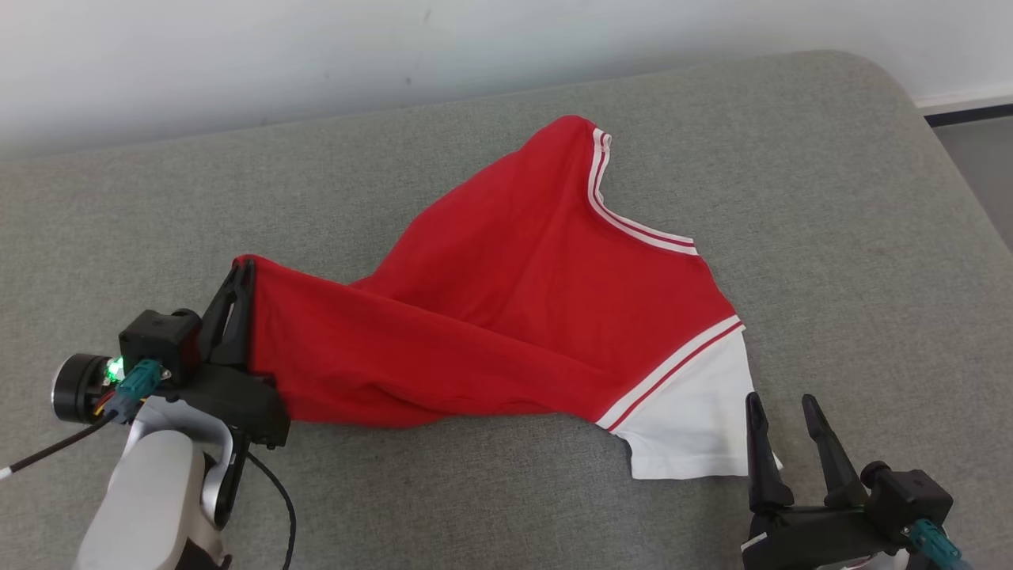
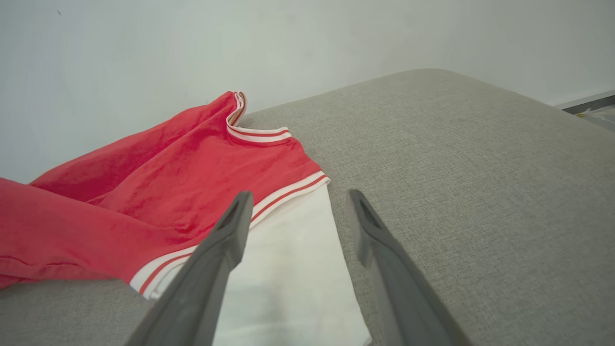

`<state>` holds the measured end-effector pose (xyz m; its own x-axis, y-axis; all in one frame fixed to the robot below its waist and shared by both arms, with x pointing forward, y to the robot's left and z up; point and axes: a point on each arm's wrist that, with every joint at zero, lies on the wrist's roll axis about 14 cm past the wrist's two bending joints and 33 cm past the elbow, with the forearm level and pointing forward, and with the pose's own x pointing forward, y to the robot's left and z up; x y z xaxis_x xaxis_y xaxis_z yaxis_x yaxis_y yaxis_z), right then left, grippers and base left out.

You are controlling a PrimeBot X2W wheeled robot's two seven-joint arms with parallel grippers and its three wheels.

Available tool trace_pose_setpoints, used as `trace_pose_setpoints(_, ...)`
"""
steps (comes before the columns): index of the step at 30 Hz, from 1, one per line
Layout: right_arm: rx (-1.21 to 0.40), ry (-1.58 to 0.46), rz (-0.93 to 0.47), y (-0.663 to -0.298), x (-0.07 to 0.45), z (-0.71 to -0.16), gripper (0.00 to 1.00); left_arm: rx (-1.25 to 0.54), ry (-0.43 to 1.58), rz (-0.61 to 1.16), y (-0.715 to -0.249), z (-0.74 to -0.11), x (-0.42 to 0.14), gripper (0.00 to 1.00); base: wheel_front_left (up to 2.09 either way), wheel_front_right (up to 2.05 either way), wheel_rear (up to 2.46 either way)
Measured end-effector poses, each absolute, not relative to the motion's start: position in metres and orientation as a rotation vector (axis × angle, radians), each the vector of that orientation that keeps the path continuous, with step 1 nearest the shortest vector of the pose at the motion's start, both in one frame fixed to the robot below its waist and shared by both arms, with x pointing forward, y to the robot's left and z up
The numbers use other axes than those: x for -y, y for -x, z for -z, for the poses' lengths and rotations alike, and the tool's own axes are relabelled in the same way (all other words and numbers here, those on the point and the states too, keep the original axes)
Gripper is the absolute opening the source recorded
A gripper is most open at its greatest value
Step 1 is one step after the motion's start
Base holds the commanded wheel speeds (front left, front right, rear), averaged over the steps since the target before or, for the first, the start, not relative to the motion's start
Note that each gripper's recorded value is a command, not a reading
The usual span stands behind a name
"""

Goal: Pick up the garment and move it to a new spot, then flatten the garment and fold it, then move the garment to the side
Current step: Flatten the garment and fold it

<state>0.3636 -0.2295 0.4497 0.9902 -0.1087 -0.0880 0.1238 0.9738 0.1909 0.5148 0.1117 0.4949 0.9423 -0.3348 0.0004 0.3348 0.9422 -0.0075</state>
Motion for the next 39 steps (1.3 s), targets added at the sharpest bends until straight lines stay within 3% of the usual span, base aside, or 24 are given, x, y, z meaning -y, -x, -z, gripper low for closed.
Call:
trace_pose_setpoints(1, -0.08, -0.195, 0.12, -0.364, 0.231, -0.449, 1.0, -0.005, 0.006, 0.341, -0.517, -0.494, -0.112, 0.0, 0.0, 0.0, 0.0)
trace_pose_setpoints(2, -0.082, -0.191, 0.118, -0.364, 0.231, -0.448, 1.0, -0.015, 0.004, 0.337, -0.517, -0.491, -0.113, 0.2, 0.0, 0.0, 0.0)
trace_pose_setpoints(3, -0.083, -0.187, 0.116, -0.364, 0.231, -0.448, 1.0, -0.024, -0.001, 0.337, -0.517, -0.489, -0.113, 0.79, 0.0, 0.0, 0.0)
trace_pose_setpoints(4, -0.084, -0.187, 0.113, -0.365, 0.23, -0.448, 1.0, -0.028, -0.007, 0.338, -0.516, -0.488, -0.114, 1.0, 0.0, 0.0, 0.0)
trace_pose_setpoints(14, -0.088, -0.195, 0.052, -0.374, 0.209, -0.446, 1.0, -0.006, 0.059, 0.278, -0.49, -0.492, -0.128, 1.0, 0.0, 0.0, 0.0)
trace_pose_setpoints(21, -0.084, -0.209, 0.014, -0.376, 0.196, -0.448, 1.0, 0.039, 0.131, 0.197, -0.443, -0.496, -0.143, 1.0, 0.0, 0.0, 0.0)
trace_pose_setpoints(30, -0.085, -0.216, -0.013, -0.377, 0.186, -0.448, 1.0, -0.092, 0.141, 0.157, -0.389, -0.451, -0.148, 1.0, 0.0, 0.0, 0.0)
trace_pose_setpoints(39, -0.078, -0.213, 0.004, -0.371, 0.192, -0.451, 1.0, -0.173, 0.148, 0.167, -0.386, -0.427, -0.142, 1.0, 0.0, 0.0, 0.0)
